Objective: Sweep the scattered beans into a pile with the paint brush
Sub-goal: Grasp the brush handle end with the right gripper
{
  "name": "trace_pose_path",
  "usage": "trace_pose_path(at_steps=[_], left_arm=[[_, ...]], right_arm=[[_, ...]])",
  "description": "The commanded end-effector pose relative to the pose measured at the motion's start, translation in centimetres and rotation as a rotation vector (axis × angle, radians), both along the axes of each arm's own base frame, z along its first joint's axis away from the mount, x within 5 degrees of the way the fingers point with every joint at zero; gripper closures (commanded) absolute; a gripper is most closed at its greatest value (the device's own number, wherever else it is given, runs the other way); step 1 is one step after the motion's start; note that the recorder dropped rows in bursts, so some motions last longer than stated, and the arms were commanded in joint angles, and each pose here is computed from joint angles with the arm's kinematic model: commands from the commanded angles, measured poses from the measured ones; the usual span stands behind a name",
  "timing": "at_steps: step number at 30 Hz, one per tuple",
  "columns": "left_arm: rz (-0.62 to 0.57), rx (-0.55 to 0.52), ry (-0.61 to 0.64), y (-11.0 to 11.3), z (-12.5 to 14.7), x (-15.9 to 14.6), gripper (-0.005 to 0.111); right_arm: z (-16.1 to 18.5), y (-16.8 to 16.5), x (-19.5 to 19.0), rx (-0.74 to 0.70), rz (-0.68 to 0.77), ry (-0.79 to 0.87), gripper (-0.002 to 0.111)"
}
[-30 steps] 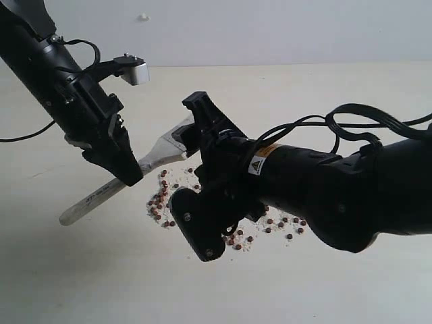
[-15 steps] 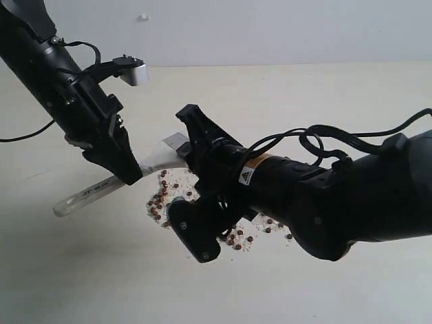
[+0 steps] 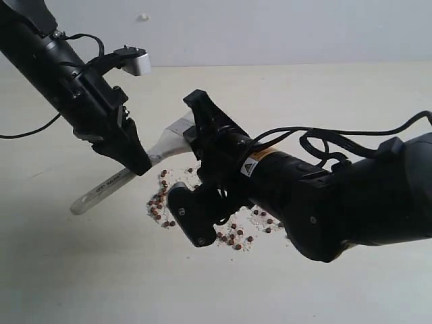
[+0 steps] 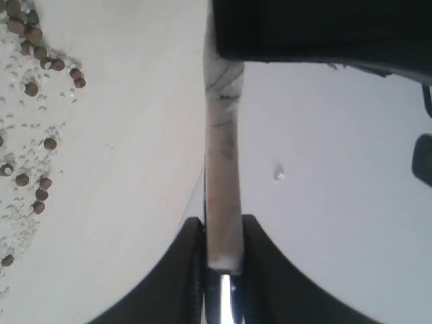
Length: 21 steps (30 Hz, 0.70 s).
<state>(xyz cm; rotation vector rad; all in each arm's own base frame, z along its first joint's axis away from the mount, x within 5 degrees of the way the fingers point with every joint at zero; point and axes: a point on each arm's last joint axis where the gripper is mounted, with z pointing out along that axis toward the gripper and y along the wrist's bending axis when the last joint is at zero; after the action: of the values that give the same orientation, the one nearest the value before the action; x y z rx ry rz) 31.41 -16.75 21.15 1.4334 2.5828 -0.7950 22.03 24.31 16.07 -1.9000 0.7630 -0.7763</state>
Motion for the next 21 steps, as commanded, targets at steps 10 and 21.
trace_pose_path(at_steps=[10,21], left_arm=[[-0.027,0.016,0.031,0.2,0.3,-0.4,0.049],[-0.037,0.015,-0.052,0.0,2.1,0.8,0.049]], right_arm=[[0.7,0.1,-0.1,0.068,-0.097,-0.052,0.108],[0.5,-0.3,0.1,0.088,-0.160,-0.017,0.108]])
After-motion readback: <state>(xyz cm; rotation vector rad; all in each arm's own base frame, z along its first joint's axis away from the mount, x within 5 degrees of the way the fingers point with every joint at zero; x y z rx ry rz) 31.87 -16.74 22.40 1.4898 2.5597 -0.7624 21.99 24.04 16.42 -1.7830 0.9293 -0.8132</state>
